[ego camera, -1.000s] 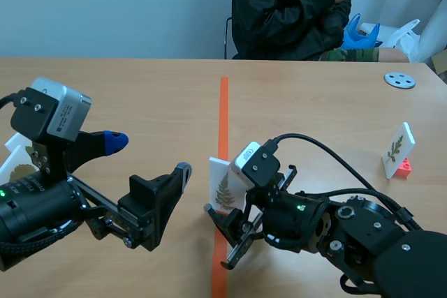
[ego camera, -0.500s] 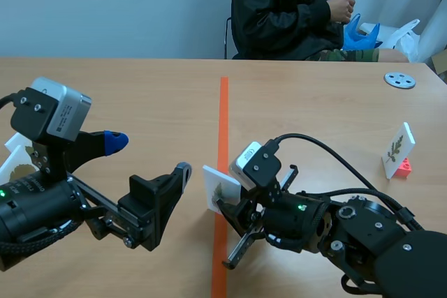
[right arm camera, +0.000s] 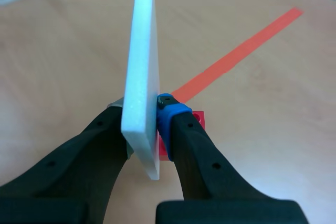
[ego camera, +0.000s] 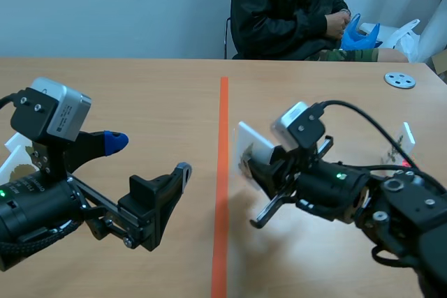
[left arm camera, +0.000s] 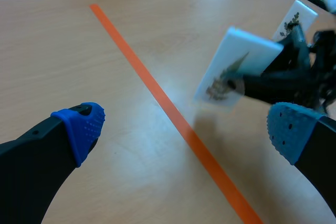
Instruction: Sort the leaf by its shape. The table is split by an orange tape line. A compound leaf with several leaflets goes to the left side, a simple leaf with one blade goes to the right side. Return to the home posture when a red brick is placed on the table.
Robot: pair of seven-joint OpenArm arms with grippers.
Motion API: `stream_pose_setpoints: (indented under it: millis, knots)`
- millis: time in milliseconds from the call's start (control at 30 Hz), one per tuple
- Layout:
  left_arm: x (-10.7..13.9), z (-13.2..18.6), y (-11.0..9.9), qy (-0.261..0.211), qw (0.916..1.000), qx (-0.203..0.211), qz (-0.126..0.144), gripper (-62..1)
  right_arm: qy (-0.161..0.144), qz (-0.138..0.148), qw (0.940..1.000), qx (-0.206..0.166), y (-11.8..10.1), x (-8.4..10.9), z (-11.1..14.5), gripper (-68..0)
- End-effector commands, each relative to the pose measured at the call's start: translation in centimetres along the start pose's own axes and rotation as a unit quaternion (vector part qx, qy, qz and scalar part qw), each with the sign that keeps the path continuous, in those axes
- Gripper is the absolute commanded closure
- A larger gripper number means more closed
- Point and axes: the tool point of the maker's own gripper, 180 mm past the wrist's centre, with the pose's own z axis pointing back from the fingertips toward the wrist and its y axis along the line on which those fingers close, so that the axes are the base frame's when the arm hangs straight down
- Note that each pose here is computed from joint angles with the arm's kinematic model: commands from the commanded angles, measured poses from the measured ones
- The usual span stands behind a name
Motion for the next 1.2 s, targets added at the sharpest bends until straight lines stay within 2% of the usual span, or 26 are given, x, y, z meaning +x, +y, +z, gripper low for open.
stream_pose_setpoints:
  millis: [0,133,300,400,567,800,933,1067,1167]
  knots:
    - [0.7,0.1,-0.1,-0.014,0.9999,0.0,0.003,-62.3,-0.021,0.001,0.9997,-0.01,-1.0,1.3,0.9,-1.5]
    - [0.7,0.1,-0.1,-0.014,0.9999,-0.001,0.003,-62.3,-0.029,-0.008,0.9989,-0.037,-2.7,1.8,3.3,-1.5]
    - [0.7,0.1,-0.1,-0.014,0.9999,0.0,0.003,-62.3,-0.025,-0.06,0.9963,-0.056,-3.4,0.3,6.6,-1.5]
    - [0.7,0.1,-0.1,-0.014,0.9999,-0.001,0.003,-62.3,-0.011,-0.073,0.9947,-0.072,-3.9,-0.9,8.4,-1.5]
    - [0.7,0.1,-0.1,-0.014,0.9999,-0.001,0.003,-62.3,-0.023,-0.107,0.9861,-0.125,-5.6,-1.5,11.8,-1.5]
    - [0.7,0.1,-0.1,-0.014,0.9999,-0.001,0.003,-62.3,-0.009,-0.106,0.9783,-0.178,-7.8,-2.4,14.8,-1.5]
    - [0.7,0.1,-0.1,-0.014,0.9999,-0.001,0.003,-62.3,-0.006,-0.103,0.9762,-0.191,-8.5,-2.4,15.5,-1.5]
    - [0.7,0.1,-0.1,-0.014,0.9999,-0.001,0.003,-62.3,0.018,-0.106,0.9752,-0.193,-8.5,-3.3,15.6,-1.5]
    - [0.7,0.1,-0.1,-0.014,0.9999,-0.001,0.003,-62.3,0.022,-0.104,0.9688,-0.224,-9.5,-3.5,16.1,-1.5]
